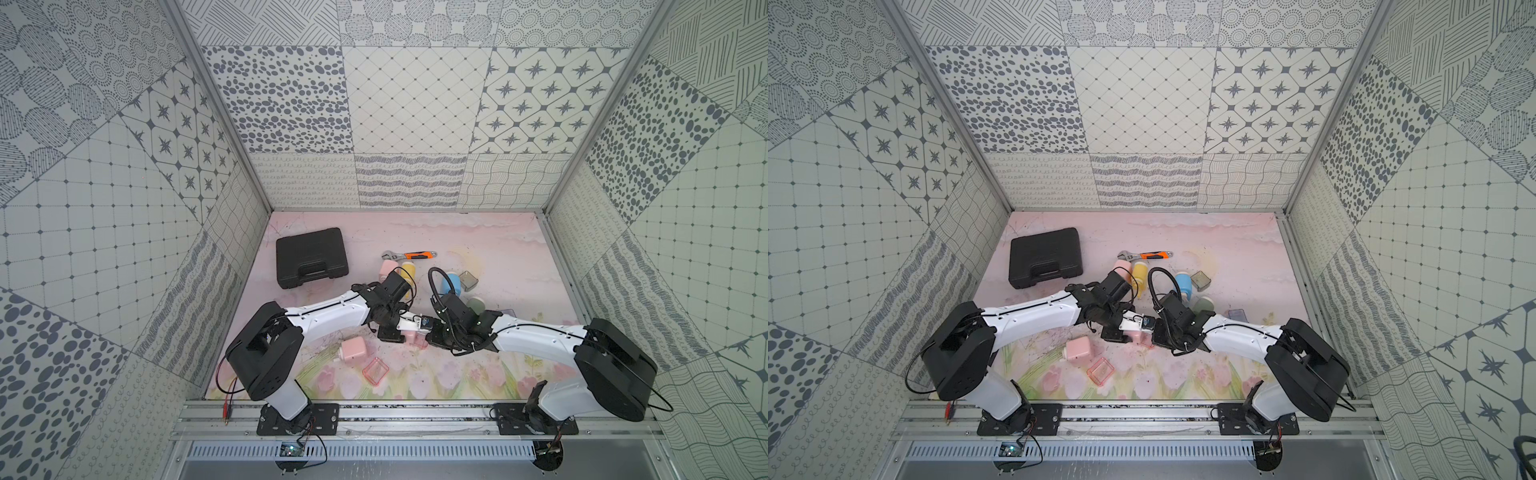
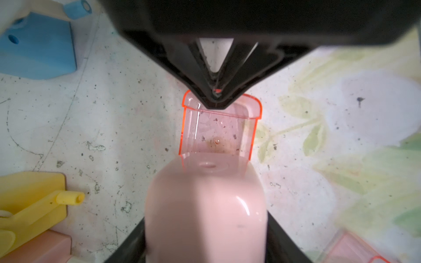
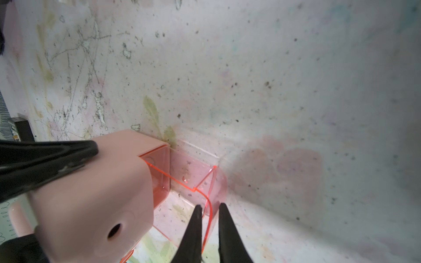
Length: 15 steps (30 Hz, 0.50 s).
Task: Put the tray back into the pencil sharpener
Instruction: Close the container of the pencil sharpener.
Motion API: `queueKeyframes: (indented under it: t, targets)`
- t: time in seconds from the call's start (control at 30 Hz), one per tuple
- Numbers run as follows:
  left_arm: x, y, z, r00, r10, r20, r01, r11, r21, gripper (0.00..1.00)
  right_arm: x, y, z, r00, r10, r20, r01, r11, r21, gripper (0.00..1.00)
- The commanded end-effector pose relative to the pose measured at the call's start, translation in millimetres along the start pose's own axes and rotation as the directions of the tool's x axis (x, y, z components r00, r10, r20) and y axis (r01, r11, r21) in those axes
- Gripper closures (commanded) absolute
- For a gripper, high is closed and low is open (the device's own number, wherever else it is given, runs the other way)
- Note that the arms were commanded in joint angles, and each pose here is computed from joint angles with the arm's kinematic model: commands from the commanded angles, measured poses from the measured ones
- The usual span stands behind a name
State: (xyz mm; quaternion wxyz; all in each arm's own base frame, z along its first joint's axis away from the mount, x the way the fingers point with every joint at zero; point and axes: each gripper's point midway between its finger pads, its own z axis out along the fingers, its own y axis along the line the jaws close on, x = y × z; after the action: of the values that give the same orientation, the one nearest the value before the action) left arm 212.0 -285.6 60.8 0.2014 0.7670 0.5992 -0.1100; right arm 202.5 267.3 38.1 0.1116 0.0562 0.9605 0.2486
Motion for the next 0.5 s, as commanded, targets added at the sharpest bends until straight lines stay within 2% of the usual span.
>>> queueKeyframes:
  t: [0.0, 0.3, 0.47]
  targets:
    - [-0.9, 5.4, -2.3, 1.0, 0.029, 0.011, -0.029, 0.999, -0.032, 0.4, -9.2, 17.5, 1.9, 1.0, -0.025, 0.011, 0.025, 0.998, -0.052, 0.83]
    - [1.4, -0.7, 0.2, 1.0, 0.026, 0.016, -0.026, 1.0, -0.011, 0.54, -19.2, 36.1, 1.8, 0.997, 0.058, 0.052, -0.047, 0.98, -0.192, 0.79]
    - [2.3, 2.6, -2.4, 1.0, 0.009, 0.023, -0.009, 1.0, -0.027, 0.56, -23.5, 20.9, -22.6, 0.989, 0.094, 0.111, -0.076, 0.984, -0.159, 0.71]
